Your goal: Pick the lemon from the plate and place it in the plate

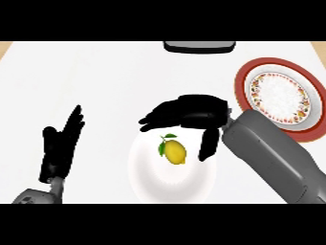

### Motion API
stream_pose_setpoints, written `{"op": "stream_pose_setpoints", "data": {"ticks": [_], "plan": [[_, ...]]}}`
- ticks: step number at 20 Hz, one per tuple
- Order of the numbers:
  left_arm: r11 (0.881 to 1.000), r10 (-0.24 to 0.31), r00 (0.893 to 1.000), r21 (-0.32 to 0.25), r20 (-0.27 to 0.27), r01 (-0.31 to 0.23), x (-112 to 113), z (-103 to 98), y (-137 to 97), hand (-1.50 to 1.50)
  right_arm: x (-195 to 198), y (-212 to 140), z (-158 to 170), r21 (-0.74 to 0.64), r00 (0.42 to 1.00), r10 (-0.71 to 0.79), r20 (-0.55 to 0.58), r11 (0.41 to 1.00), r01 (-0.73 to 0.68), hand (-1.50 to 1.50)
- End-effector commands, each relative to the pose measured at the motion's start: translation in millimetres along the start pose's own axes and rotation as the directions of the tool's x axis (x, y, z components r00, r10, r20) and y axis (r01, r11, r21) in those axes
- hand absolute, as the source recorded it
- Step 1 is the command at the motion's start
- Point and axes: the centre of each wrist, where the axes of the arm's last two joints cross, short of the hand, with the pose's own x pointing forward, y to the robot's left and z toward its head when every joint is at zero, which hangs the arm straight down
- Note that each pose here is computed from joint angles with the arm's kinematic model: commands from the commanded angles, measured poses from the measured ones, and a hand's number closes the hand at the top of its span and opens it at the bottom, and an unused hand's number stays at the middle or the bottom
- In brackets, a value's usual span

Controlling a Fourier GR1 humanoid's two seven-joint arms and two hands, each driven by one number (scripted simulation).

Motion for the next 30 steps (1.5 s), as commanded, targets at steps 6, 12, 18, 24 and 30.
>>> {"op": "stream_pose_setpoints", "data": {"ticks": [6, 12, 18, 24, 30], "plan": [[1.000, 0.003, 1.000, 0.021, -0.005, -0.003, 0.4, 11.0, -3.5, 0.00, 8.6, 6.4, -31.6, 0.358, 0.977, 0.166, -0.133, 0.927, -0.109, -1.50], [1.000, -0.009, 1.000, 0.008, -0.013, 0.009, -3.0, 6.5, 2.7, 0.00, 5.2, 31.4, -61.3, 0.401, 0.963, 0.209, -0.172, 0.908, -0.126, -1.50], [1.000, -0.007, 1.000, 0.013, -0.006, 0.007, -6.3, -3.1, 13.6, 0.00, -1.7, 31.3, -67.4, 0.409, 0.967, 0.193, -0.169, 0.906, -0.109, -1.50], [1.000, 0.014, 1.000, 0.020, -0.006, -0.014, -13.5, -8.1, -2.6, 0.00, -5.0, 41.2, -57.9, 0.446, 0.962, 0.225, -0.156, 0.885, -0.134, -1.50], [1.000, 0.010, 1.000, 0.028, -0.017, -0.009, -8.8, -14.3, 1.2, 0.00, -5.7, 45.5, -68.3, 0.436, 0.968, 0.177, -0.177, 0.896, -0.084, -1.50]]}}
